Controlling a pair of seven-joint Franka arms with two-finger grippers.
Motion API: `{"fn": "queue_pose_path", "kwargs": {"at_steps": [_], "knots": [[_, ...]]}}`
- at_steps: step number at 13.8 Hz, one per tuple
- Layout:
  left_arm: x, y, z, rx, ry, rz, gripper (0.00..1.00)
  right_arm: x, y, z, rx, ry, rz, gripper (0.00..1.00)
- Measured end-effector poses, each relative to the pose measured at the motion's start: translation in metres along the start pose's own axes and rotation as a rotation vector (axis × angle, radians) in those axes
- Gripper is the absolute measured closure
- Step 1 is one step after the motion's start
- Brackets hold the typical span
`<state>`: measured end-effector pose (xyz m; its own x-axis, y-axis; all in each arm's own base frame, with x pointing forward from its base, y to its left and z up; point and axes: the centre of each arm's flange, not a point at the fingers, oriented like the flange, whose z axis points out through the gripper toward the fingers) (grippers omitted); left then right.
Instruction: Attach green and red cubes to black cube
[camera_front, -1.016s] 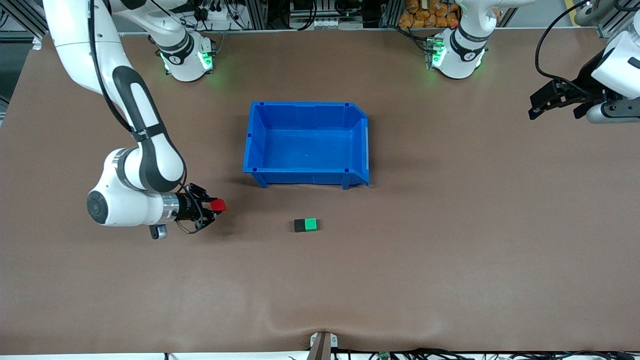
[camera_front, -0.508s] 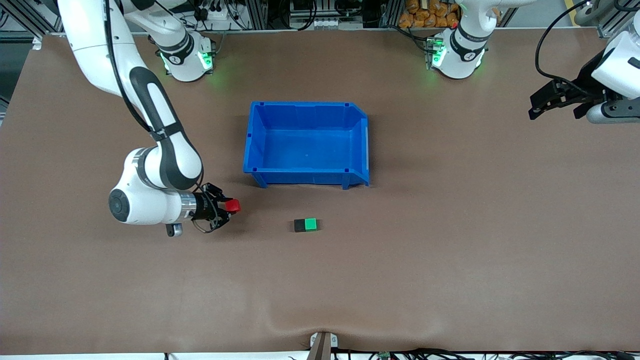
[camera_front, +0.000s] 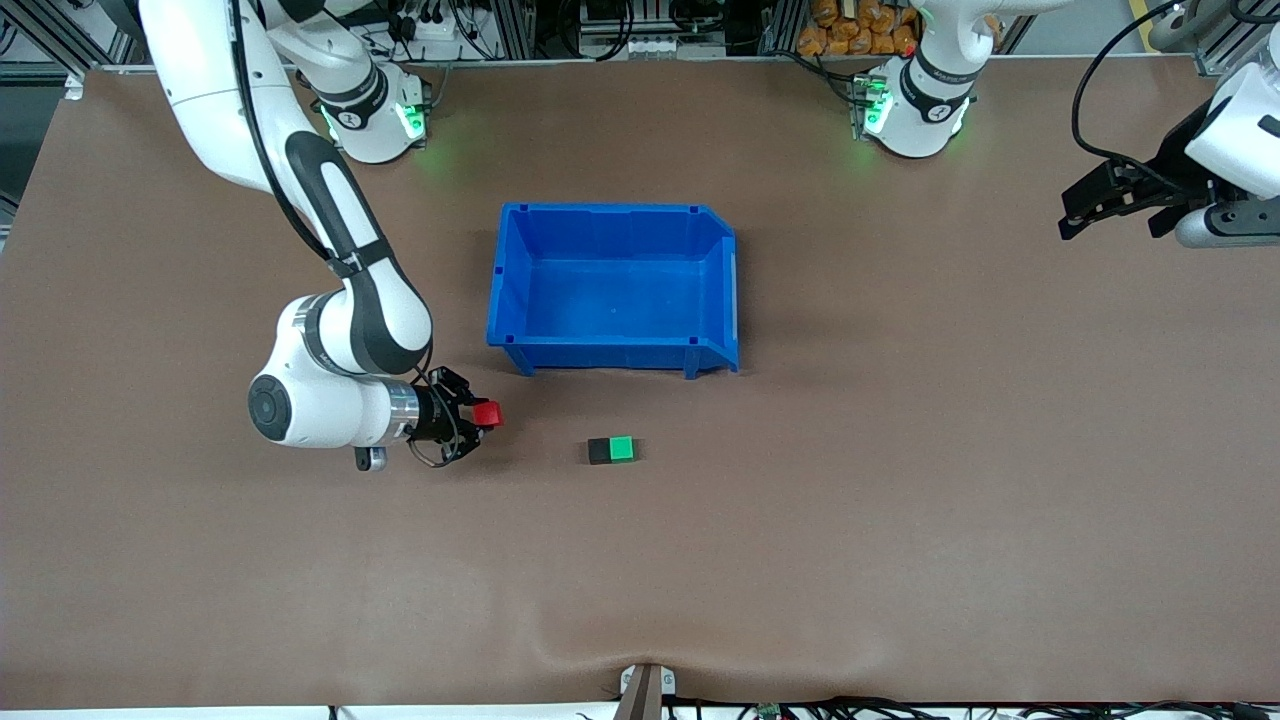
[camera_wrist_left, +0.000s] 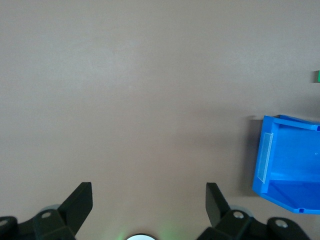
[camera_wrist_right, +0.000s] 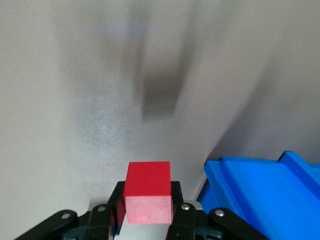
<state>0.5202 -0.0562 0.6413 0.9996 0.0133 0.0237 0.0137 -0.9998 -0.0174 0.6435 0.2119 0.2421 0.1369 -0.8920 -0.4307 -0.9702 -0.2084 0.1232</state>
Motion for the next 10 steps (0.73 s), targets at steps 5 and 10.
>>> {"fn": "queue_pose_path", "kwargs": {"at_steps": [5, 10], "knots": [[0.001, -0.009, 0.001, 0.001, -0.002, -0.017, 0.00, -0.006, -0.009, 0.010, 0.057, 0.018, 0.030, 0.60], [0.001, -0.009, 0.001, 0.000, 0.000, -0.017, 0.00, -0.023, -0.022, 0.020, 0.070, 0.019, 0.071, 0.60]]}}
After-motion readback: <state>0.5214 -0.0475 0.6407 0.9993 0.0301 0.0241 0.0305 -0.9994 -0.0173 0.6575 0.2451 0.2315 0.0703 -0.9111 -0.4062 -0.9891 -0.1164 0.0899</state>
